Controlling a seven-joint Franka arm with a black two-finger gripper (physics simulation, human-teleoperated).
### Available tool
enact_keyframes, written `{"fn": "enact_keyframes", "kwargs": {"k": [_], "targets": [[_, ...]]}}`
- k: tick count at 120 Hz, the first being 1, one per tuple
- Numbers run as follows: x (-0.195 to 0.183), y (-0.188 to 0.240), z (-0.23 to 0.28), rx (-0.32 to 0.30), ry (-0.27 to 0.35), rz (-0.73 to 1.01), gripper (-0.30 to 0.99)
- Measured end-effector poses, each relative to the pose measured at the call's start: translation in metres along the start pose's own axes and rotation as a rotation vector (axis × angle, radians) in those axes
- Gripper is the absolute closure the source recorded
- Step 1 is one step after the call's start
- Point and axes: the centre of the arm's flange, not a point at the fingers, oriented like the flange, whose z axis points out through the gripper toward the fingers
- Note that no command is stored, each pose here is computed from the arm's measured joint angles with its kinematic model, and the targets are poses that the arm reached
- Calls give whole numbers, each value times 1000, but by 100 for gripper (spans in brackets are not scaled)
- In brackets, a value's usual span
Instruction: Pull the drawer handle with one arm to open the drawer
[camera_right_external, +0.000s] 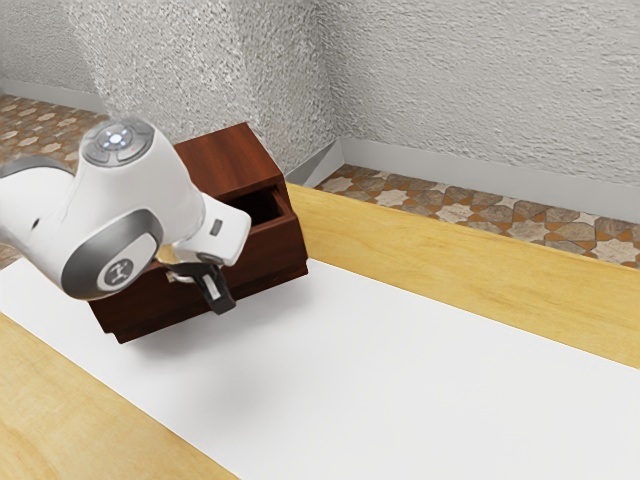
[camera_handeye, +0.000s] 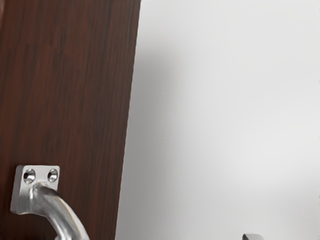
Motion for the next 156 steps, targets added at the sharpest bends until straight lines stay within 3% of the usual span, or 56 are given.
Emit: {"fn": "enact_keyframes", "kwargs": {"k": [24, 156], "targets": [[-3, 10, -10, 15, 11, 3, 34], [-19, 78, -45, 56, 42, 9, 32]]}}
